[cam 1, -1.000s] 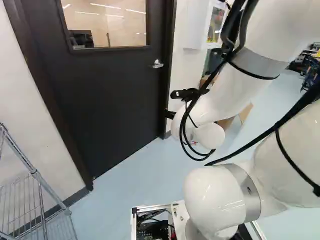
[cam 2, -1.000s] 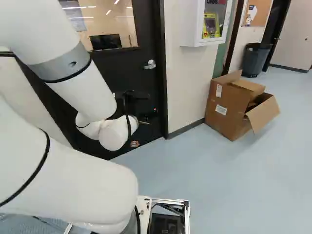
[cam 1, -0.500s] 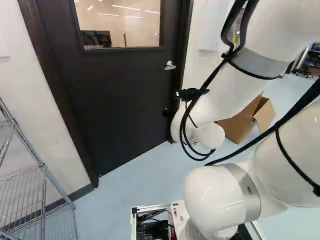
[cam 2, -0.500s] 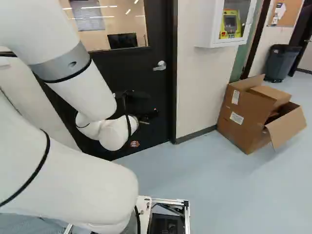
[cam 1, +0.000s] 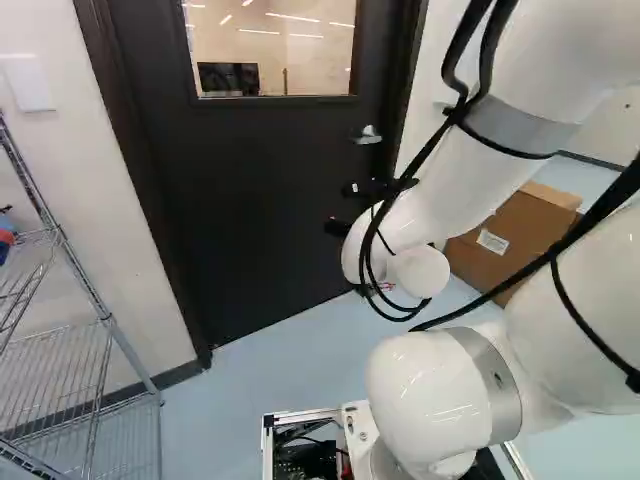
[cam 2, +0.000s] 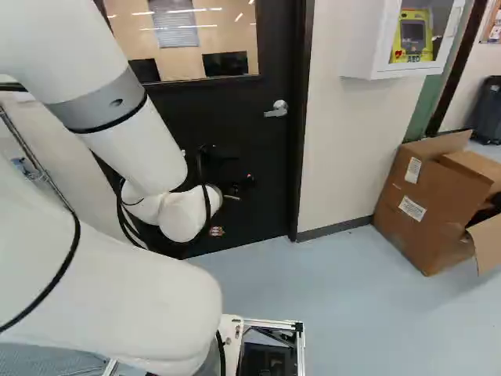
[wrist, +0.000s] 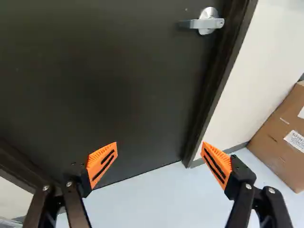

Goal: Open the door and move inside

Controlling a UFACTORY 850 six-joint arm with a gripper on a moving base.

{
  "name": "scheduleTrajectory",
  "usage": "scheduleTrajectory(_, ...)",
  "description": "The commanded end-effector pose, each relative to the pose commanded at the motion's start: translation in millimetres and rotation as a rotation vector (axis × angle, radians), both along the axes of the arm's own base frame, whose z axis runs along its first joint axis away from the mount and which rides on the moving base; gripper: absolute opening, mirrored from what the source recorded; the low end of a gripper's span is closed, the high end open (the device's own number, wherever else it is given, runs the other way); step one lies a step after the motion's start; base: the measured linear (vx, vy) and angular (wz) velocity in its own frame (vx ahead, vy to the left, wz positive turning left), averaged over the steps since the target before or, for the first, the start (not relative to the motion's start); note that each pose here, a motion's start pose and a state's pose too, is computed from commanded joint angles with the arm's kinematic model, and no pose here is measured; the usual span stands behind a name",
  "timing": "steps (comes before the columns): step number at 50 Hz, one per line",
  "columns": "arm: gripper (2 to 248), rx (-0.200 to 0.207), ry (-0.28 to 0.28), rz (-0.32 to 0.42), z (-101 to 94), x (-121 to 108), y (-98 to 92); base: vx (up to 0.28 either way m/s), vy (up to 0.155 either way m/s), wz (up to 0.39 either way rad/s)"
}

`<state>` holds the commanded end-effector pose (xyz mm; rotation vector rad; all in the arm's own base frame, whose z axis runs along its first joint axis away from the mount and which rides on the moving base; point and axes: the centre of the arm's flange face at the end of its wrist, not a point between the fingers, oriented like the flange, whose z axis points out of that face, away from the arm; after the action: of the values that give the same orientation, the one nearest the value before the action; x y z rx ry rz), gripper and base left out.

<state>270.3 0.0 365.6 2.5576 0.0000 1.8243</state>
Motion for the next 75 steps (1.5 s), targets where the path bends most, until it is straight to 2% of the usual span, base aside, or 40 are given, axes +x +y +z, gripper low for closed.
scheduleTrajectory(40,247,0.000,0.000,0.000,0.0,0.0,0.0,0.109,-0.036,0.005)
scheduleTrajectory(75,247,0.000,0.000,0.000,0.0,0.0,0.0,0.063,-0.003,-0.008)
